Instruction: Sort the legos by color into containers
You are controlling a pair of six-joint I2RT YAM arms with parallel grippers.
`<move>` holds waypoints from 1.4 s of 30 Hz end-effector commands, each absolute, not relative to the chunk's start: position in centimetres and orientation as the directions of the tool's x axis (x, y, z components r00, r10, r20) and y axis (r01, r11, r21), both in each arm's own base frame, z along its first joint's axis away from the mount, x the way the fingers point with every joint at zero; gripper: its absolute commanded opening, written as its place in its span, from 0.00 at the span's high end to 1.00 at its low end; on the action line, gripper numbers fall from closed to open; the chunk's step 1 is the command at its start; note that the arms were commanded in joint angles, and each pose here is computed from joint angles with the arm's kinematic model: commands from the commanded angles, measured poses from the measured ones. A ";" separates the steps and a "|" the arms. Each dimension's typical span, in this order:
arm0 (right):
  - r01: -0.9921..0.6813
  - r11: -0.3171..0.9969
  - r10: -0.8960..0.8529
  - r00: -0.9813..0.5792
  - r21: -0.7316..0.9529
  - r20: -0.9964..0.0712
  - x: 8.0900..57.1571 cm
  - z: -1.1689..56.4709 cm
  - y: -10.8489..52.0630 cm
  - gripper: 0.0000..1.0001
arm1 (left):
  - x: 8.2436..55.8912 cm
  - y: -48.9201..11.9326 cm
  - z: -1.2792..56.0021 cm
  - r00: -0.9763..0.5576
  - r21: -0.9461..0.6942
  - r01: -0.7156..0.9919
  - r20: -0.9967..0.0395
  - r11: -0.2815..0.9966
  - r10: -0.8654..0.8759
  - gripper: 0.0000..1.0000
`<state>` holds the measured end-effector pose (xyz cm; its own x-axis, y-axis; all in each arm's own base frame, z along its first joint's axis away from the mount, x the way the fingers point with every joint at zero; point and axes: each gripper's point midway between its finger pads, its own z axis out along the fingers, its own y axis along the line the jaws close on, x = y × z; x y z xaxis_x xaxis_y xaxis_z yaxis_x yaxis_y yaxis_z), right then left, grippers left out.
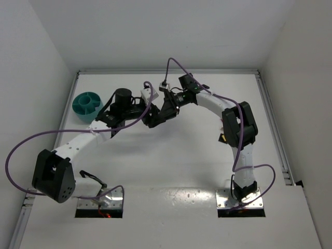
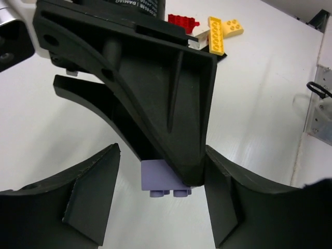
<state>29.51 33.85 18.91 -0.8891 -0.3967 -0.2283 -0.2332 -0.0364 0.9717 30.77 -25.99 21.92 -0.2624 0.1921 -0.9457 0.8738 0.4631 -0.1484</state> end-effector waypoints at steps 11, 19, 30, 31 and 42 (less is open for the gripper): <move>-0.284 -0.158 -0.420 -0.848 0.946 -0.324 28.5 22.9 33.3 0.66 | 31.0 -26.7 22.9 -0.196 -0.083 0.890 -0.958 0.448 0.212 0.38; -0.295 -0.173 -0.420 -0.841 0.940 -0.342 28.0 23.8 33.0 0.66 | 31.1 -26.4 22.3 -0.212 -0.088 0.881 -0.952 0.466 0.222 0.47; -0.312 -0.178 -0.410 -0.839 0.933 -0.359 27.8 24.1 32.5 0.66 | 32.5 -24.8 22.5 -0.231 -0.089 0.840 -0.951 0.535 0.204 0.29; -0.304 -0.173 -0.412 -0.842 0.937 -0.349 27.8 23.9 32.5 0.66 | 32.5 -24.8 22.5 -0.231 -0.089 0.840 -0.951 0.536 0.204 0.33; -0.299 -0.162 -0.410 -0.846 0.940 -0.340 27.9 23.2 32.6 0.66 | 32.7 -24.4 22.8 -0.235 -0.096 0.840 -0.952 0.535 0.198 0.63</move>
